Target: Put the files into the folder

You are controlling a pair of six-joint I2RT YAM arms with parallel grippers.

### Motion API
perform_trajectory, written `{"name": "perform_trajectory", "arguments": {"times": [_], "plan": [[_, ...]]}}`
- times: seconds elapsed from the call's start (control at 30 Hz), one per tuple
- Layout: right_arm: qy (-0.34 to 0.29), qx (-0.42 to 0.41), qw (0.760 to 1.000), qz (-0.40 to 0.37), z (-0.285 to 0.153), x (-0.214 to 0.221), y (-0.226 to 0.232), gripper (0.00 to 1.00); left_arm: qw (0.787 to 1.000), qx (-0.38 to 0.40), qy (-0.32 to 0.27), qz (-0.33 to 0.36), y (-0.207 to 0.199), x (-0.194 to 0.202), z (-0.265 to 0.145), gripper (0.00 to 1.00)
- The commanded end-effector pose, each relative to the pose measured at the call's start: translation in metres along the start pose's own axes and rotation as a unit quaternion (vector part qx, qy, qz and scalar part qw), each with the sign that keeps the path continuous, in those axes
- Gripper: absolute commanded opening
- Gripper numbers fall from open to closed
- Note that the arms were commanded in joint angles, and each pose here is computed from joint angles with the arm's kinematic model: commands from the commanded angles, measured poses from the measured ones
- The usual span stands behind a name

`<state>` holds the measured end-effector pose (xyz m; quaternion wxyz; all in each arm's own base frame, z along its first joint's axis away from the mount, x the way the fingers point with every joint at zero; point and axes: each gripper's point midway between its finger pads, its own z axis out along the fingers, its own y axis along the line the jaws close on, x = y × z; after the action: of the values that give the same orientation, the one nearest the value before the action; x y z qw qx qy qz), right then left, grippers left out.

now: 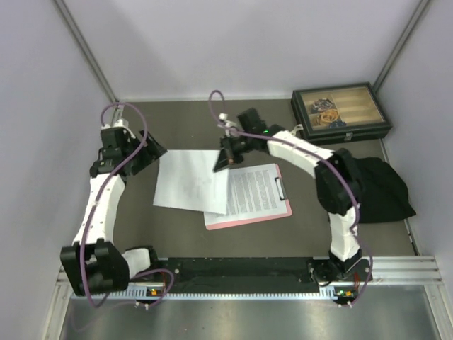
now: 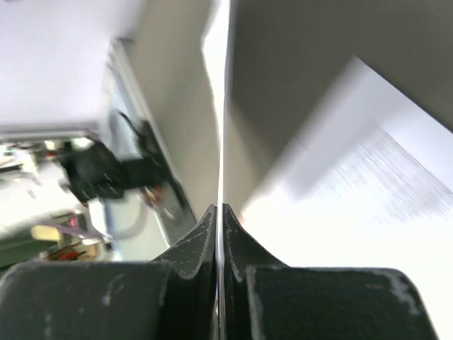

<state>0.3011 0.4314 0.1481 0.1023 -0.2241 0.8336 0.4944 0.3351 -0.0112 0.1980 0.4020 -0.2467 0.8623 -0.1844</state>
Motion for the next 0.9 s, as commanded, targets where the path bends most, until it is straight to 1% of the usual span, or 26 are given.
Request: {"name": "perform_trajectory", "arguments": {"times": [0.0,0.03,0.07,0.1,0.13,0.2,0.23,0.37,0.47,0.67,0.73,0.87], "plan": [[0.085,0.062,0.994,-0.014,-0.066,0.068,-0.069,0.0,0.995,0.042,0.094,0.019,-0.021,0.055,0.029,0.87],[0.1,0.074,0.991,-0.045,-0.073,0.076,-0.08,0.0,0.99,0.055,0.123,0.042,-0.036,0.078,0.035,0.87],[0.122,0.09,0.988,-0.028,-0.08,0.089,-0.089,0.0,0.988,0.061,0.13,0.049,-0.044,0.086,0.039,0.86],[0.131,0.091,0.986,-0.041,-0.083,0.093,-0.093,0.0,0.986,0.069,0.142,0.056,-0.053,0.095,0.042,0.86],[0.129,0.096,0.986,-0.043,-0.09,0.092,-0.101,0.0,0.981,0.079,0.164,0.07,-0.065,0.112,0.046,0.86],[0.125,0.119,0.984,-0.04,-0.095,0.09,-0.112,0.0,0.978,0.093,0.173,0.076,-0.079,0.122,0.051,0.86],[0.13,0.127,0.982,-0.048,-0.097,0.091,-0.115,0.0,0.974,0.096,0.186,0.084,-0.086,0.133,0.054,0.85],[0.134,0.144,0.978,-0.062,-0.099,0.09,-0.125,0.0,0.969,0.099,0.202,0.1,-0.097,0.148,0.06,0.85],[0.143,0.154,0.975,-0.074,-0.099,0.09,-0.132,0.0,0.966,0.103,0.214,0.099,-0.102,0.157,0.065,0.85],[0.163,0.198,0.961,-0.101,-0.109,0.081,-0.149,0.0,0.959,0.112,0.237,0.105,-0.108,0.175,0.069,0.84],[0.159,0.199,0.961,-0.104,-0.111,0.074,-0.149,0.0,0.958,0.11,0.242,0.107,-0.107,0.179,0.071,0.84],[0.167,0.199,0.96,-0.101,-0.109,0.075,-0.155,0.0,0.956,0.11,0.249,0.109,-0.106,0.183,0.071,0.84]]}}
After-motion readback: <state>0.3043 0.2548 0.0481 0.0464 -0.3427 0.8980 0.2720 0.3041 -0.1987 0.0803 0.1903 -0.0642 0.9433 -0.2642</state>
